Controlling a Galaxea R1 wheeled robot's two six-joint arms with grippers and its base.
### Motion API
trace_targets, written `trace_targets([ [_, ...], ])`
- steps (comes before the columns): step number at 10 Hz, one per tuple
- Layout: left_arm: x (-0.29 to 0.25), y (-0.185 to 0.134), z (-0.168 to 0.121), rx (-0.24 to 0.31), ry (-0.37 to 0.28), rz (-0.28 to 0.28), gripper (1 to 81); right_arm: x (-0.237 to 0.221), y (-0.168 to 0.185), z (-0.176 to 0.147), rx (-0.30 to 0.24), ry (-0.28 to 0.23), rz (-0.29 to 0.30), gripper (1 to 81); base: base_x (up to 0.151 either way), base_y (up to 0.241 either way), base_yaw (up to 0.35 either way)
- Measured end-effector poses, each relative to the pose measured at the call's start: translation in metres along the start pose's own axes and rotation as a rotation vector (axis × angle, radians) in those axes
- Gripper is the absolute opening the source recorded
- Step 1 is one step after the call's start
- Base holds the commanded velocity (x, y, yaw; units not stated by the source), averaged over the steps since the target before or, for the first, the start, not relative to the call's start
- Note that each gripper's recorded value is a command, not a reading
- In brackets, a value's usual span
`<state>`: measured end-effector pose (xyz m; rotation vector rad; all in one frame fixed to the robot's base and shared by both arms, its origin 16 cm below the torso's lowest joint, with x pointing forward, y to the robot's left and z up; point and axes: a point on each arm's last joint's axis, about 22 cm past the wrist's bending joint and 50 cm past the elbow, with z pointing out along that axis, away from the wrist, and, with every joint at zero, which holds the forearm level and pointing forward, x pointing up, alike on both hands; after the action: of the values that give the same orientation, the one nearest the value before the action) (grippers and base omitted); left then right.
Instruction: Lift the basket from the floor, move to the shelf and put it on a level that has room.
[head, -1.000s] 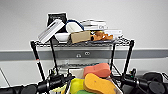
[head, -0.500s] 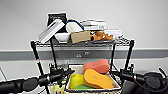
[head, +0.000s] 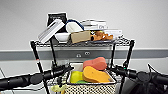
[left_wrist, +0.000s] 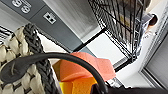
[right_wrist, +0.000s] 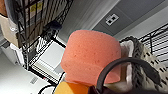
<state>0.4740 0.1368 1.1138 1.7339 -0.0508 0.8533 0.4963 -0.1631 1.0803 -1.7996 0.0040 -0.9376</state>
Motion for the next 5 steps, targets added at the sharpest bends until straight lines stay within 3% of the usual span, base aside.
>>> trace_targets([
  [5, 0.031, -0.049, 0.033, 0.086, 0.013, 0.037, 1.0, 0.026, 0.036, 0.030, -0.073, 0.014, -0.020, 1.0, 0.000, 0.000, 0.000],
])
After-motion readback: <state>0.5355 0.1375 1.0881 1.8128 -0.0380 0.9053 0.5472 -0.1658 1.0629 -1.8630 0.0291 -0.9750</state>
